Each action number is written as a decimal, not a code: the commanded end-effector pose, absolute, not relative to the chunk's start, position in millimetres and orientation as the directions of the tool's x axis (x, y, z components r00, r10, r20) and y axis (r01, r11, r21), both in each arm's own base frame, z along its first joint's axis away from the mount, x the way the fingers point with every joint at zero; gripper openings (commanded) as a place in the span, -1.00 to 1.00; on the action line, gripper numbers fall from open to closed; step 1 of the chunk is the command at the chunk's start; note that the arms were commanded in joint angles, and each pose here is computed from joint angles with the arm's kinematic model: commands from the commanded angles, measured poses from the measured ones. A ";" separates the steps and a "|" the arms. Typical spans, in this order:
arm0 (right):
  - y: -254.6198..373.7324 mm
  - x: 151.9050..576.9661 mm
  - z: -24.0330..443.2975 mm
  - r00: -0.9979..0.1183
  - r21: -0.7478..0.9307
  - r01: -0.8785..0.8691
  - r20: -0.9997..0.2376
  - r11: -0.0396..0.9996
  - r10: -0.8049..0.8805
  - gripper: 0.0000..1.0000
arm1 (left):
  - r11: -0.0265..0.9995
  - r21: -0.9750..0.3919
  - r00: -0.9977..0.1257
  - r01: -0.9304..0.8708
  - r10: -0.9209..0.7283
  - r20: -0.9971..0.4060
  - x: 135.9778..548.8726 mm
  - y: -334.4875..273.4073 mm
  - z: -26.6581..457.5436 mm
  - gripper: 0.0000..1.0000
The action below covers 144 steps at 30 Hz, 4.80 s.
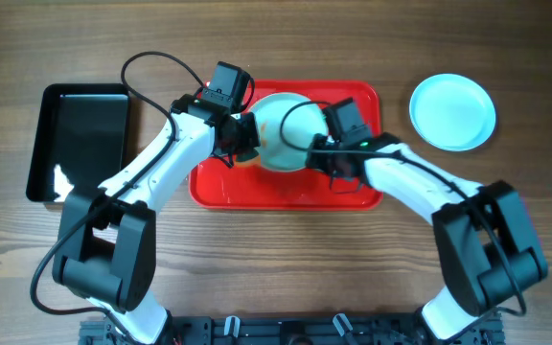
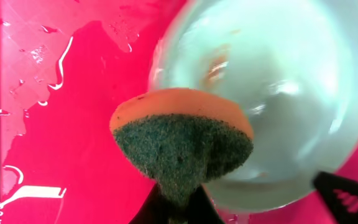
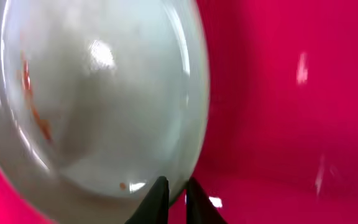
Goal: Clean dirty plates on tray and stack at the side
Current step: 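Grip the plate rim with the right gripper and tilt it up, then scrub the tilted plate with the sponge using the left gripper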
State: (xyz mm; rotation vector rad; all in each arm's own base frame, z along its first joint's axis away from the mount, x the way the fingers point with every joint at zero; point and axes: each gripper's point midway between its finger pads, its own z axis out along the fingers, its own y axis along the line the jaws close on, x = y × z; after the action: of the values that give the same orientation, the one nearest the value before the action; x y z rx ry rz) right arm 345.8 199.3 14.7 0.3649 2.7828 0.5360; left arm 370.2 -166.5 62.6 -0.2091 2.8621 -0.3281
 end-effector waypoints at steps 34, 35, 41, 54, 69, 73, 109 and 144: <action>221.5 367.1 17.2 -0.898 0.224 -0.257 -0.416 0.940 -0.146 -0.22 | 0.962 -0.253 -0.964 -0.103 -0.159 -0.213 366.2 -171.6 58.6 -0.92; 221.6 368.4 17.8 -0.891 0.217 -0.274 -0.425 0.937 -0.162 -0.22 | 0.962 -0.253 -0.964 -0.103 -0.159 -0.214 366.3 -171.6 58.6 -0.92; 220.4 376.6 9.4 -0.874 0.182 -0.293 -0.448 0.939 -0.186 -0.23 | 0.962 -0.253 -0.964 -0.103 -0.159 -0.213 366.1 -171.6 58.6 -0.92; 214.7 379.4 0.7 -0.909 0.237 -0.186 -0.410 0.954 -0.075 -0.92 | 0.963 -0.250 -0.965 -0.104 -0.158 -0.208 364.9 -171.1 58.2 -0.92; 206.7 375.7 -2.4 -0.940 0.302 -0.035 -0.335 0.953 0.072 -0.91 | 0.960 -0.279 -0.962 -0.022 -0.096 -0.256 364.1 -202.9 62.8 -0.92; 195.3 373.1 -6.8 -0.933 0.292 0.127 -0.289 0.948 0.215 -0.91 | 0.960 -0.279 -0.955 -0.015 -0.097 -0.280 368.0 -206.2 64.6 -0.92; 201.0 371.6 -5.8 -0.919 0.349 0.221 -0.238 0.911 0.314 -0.91 | 0.941 -0.325 -0.961 -0.090 -0.169 -0.221 380.4 -222.2 19.5 -0.92; 199.3 372.3 -6.0 -0.923 0.334 0.197 -0.254 0.922 0.289 -0.91 | 0.996 -0.084 -0.902 -0.037 -0.069 -0.427 411.6 -169.7 70.4 -0.92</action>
State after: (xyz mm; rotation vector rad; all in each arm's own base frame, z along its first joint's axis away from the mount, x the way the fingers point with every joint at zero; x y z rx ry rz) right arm 373.8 203.4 3.7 0.3628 2.7634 0.4805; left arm 405.1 -144.0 50.8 -0.1006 2.7088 0.1189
